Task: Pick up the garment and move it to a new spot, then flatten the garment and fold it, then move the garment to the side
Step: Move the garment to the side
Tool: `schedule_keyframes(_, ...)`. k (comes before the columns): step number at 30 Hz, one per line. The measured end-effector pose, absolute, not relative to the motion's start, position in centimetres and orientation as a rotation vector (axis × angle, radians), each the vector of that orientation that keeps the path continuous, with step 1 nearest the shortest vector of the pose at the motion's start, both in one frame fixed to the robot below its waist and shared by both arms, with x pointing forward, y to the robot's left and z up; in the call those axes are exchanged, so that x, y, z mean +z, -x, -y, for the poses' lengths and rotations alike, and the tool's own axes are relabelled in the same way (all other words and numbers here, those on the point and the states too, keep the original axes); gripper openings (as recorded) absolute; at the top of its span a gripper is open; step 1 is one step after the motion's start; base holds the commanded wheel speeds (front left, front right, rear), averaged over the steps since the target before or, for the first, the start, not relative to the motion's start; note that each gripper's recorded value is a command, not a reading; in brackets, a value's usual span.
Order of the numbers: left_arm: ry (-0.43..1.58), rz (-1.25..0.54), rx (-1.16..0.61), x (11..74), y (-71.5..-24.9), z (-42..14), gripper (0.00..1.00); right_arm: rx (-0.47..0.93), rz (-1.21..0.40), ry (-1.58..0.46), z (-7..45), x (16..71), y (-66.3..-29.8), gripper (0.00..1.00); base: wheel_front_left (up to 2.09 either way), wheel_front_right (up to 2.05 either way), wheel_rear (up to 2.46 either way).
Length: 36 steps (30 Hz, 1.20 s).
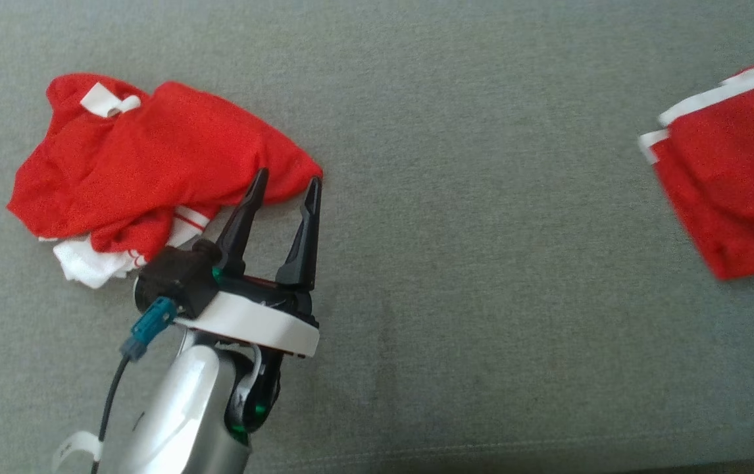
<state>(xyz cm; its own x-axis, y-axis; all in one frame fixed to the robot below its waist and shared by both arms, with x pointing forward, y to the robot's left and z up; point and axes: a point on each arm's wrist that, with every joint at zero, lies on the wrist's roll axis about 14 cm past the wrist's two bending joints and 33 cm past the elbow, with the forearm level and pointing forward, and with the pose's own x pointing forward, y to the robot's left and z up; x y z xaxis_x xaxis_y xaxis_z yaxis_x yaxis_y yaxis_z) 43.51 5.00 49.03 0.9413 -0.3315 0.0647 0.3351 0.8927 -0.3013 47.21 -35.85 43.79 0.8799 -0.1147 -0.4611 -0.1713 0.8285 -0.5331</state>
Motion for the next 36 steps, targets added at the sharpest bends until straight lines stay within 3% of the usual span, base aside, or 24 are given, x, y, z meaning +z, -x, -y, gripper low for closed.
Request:
schedule_keyframes(16, 0.315, -0.001, -0.322, 48.1, -44.6, -5.7, 1.0, -0.114, -0.535, 0.59, 40.2, 43.8, -48.2, 0.0, 0.0, 0.0, 0.0)
schedule_keyframes(17, 0.315, 0.0, -0.325, 48.2, -44.6, -5.6, 1.0, -0.121, -0.53, 0.583, 40.2, 44.0, -48.2, 0.93, 0.0, 0.0, 0.0)
schedule_keyframes(18, 0.315, 0.0, -0.325, 48.2, -44.6, -5.6, 1.0, -0.121, -0.53, 0.583, 40.2, 44.0, -48.2, 1.0, 0.0, 0.0, 0.0)
schedule_keyframes(23, 0.311, 0.022, -0.339, 49.2, -44.3, -5.2, 1.0, -0.145, -0.485, 0.538, 39.6, 45.1, -47.8, 1.0, 0.0, 0.0, 0.0)
schedule_keyframes(29, 0.313, 0.072, -0.331, 51.3, -43.7, -5.7, 1.0, -0.143, -0.316, 0.482, 37.6, 48.8, -48.1, 1.0, 0.0, 0.0, 0.0)
schedule_keyframes(36, 0.31, 0.096, -0.303, 52.5, -41.6, -6.7, 1.0, -0.037, -0.107, 0.288, 29.6, 51.7, -47.8, 1.0, 0.0, 0.0, 0.0)
